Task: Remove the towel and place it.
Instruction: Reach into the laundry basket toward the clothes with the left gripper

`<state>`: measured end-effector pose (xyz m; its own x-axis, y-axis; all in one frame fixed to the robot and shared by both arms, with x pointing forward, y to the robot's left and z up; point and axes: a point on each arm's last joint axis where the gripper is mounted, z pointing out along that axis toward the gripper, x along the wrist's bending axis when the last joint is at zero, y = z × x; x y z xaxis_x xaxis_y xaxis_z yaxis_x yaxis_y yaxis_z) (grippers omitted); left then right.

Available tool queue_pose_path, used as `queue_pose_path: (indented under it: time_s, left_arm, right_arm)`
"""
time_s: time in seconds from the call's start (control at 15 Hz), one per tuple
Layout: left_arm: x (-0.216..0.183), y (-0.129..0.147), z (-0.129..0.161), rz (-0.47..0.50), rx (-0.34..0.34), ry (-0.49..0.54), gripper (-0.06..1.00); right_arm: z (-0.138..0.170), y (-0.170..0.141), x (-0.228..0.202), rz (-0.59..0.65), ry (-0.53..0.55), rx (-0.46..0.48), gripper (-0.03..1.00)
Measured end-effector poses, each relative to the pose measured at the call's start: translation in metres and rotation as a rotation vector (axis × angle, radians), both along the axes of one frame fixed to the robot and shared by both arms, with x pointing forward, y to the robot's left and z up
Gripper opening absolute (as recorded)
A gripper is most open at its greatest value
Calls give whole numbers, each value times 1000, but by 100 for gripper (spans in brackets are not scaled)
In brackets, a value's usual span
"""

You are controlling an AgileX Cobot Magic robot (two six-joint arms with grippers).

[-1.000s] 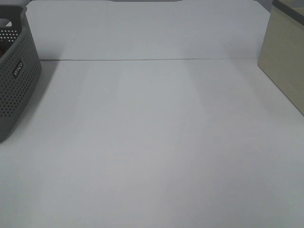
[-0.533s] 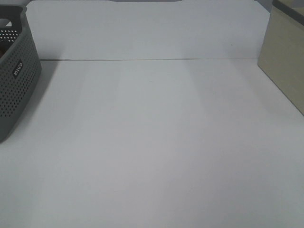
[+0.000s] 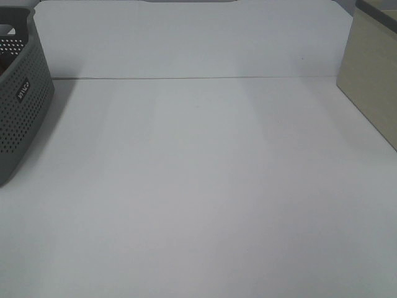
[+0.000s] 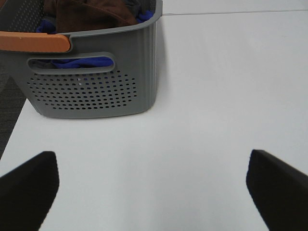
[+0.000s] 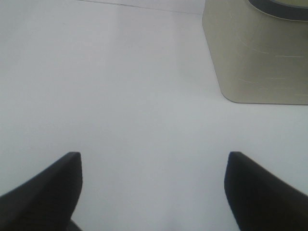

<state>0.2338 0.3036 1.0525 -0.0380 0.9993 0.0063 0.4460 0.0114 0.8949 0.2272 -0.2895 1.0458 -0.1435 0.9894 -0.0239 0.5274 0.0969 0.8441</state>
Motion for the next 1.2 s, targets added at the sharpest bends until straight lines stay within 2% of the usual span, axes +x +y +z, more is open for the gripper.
queue_pose_path:
  time_s: [1.0, 1.07, 1.2]
  left_arm:
    - [0, 1, 0, 6, 11, 0, 99]
    - [0, 1, 0, -1, 29, 3, 99]
    - [4, 2, 20, -52, 132, 71, 99]
  right_arm:
    - [0, 0, 0, 0, 0, 0, 78]
    - [0, 0, 0, 0, 0, 0, 78]
    - [0, 0, 0, 0, 0, 0, 78]
